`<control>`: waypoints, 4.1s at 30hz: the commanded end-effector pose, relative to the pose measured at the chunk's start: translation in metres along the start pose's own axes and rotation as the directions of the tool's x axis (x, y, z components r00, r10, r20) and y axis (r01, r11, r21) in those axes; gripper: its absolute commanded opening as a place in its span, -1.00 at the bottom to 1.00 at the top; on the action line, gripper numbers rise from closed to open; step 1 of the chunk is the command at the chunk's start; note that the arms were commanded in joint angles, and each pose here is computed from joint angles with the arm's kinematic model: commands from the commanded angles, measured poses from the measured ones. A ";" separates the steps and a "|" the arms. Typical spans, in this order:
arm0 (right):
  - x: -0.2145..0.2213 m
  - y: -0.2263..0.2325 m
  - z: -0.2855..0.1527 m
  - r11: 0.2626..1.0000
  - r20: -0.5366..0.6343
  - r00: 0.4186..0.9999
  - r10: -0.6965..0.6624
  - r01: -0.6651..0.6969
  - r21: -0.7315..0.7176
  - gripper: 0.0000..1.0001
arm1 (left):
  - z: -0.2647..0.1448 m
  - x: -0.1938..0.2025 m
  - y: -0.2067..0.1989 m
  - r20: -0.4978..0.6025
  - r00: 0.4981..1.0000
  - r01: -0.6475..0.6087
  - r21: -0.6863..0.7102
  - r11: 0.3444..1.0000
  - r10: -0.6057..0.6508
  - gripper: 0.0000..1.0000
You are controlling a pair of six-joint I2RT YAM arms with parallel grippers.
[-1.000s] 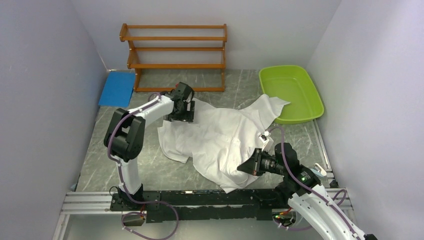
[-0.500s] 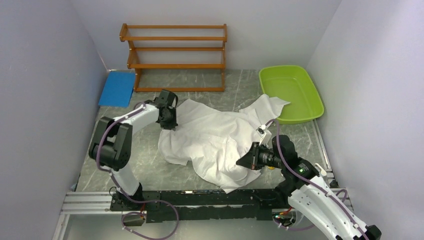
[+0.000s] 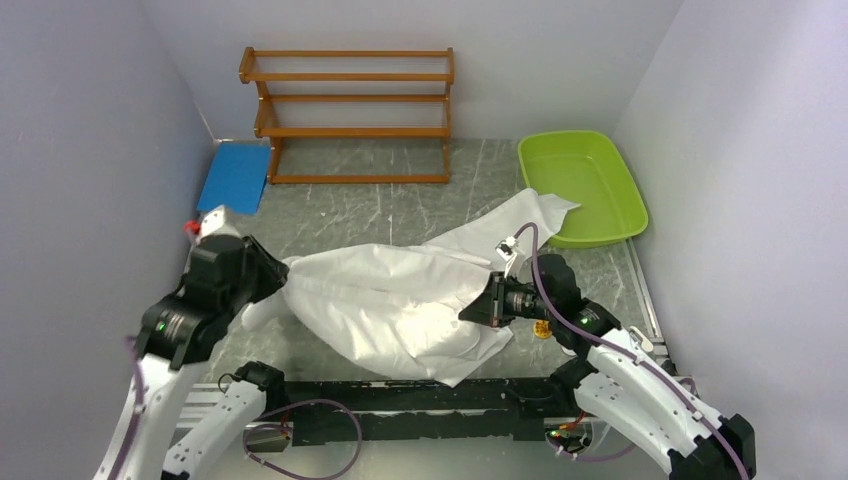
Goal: Pin the brooch onto the clothing
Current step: Flatten out the clothes at the center of the board.
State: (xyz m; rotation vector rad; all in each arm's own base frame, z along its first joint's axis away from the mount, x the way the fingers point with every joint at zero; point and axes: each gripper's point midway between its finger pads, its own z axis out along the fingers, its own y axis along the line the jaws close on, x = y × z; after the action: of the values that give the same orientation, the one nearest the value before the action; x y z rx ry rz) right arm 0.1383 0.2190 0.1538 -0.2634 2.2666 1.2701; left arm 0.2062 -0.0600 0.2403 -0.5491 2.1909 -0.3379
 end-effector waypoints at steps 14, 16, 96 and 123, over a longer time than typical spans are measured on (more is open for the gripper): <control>0.063 -0.030 0.010 0.989 -0.089 0.988 0.127 -0.133 -0.061 -1.00 | 0.049 -0.002 -0.085 -0.156 0.937 -0.255 0.301 0.919 0.312 0.82; 0.076 -0.039 0.010 0.983 -0.102 0.980 0.171 -0.176 -0.047 -1.00 | 0.072 0.014 -0.111 -0.200 0.904 -0.294 0.349 0.890 0.377 0.84; -0.217 0.299 -0.220 0.680 0.696 0.469 -0.544 0.732 0.038 -1.00 | -0.276 -0.230 -0.152 0.691 0.714 -0.368 0.512 0.776 -0.116 -0.95; -0.333 0.015 0.000 0.941 0.403 0.863 -0.305 0.207 0.269 -1.00 | 0.082 -0.166 -0.087 0.232 0.941 -0.219 -0.129 0.967 0.244 -0.93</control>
State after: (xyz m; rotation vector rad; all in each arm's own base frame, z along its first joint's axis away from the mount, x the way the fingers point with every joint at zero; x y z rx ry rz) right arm 0.3573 0.2058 0.2754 -0.2059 2.1000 0.9024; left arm 0.3635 -0.0647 0.2973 -0.2816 2.1276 0.0739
